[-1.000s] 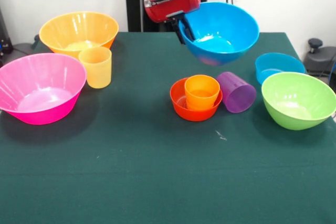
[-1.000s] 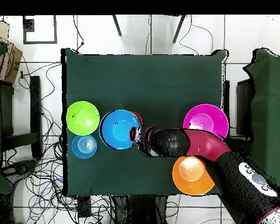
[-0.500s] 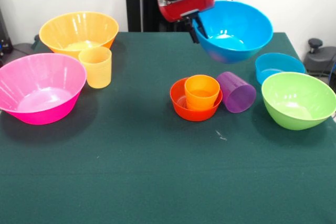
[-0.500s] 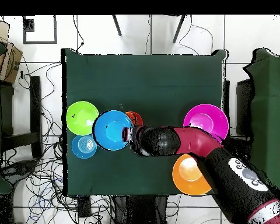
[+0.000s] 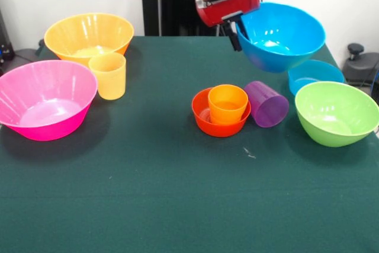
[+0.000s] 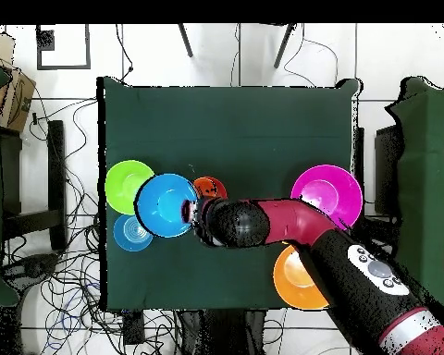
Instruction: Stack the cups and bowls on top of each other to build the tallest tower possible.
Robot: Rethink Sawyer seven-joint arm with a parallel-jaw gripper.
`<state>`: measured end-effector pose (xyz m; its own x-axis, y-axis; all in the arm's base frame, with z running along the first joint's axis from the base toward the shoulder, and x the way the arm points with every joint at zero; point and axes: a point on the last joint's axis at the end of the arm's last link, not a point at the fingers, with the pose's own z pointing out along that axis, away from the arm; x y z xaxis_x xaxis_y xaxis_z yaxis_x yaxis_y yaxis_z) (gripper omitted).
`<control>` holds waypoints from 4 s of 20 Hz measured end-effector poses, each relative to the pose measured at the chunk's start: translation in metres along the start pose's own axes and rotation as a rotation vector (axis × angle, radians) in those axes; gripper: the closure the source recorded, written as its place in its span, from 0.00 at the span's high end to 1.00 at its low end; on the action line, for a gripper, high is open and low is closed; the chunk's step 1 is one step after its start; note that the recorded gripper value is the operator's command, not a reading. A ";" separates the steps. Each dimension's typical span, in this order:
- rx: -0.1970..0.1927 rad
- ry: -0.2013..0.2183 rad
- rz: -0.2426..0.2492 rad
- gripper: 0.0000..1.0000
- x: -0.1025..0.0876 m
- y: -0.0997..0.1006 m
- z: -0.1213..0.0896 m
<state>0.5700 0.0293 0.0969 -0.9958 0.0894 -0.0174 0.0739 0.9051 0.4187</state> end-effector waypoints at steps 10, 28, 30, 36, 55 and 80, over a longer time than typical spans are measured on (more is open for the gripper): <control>-0.009 -0.057 -0.008 0.00 0.002 0.007 0.006; -0.022 -0.070 -0.021 0.00 0.021 0.019 0.019; -0.025 -0.077 -0.016 0.00 0.022 0.017 0.019; -0.026 -0.096 -0.010 0.00 0.029 0.017 0.021; -0.013 -0.105 0.091 0.00 0.037 -0.035 0.002; 0.002 -0.033 0.113 0.00 0.004 -0.038 -0.006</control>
<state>0.5629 -0.0077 0.0866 -0.9789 0.2044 0.0003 0.1858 0.8892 0.4182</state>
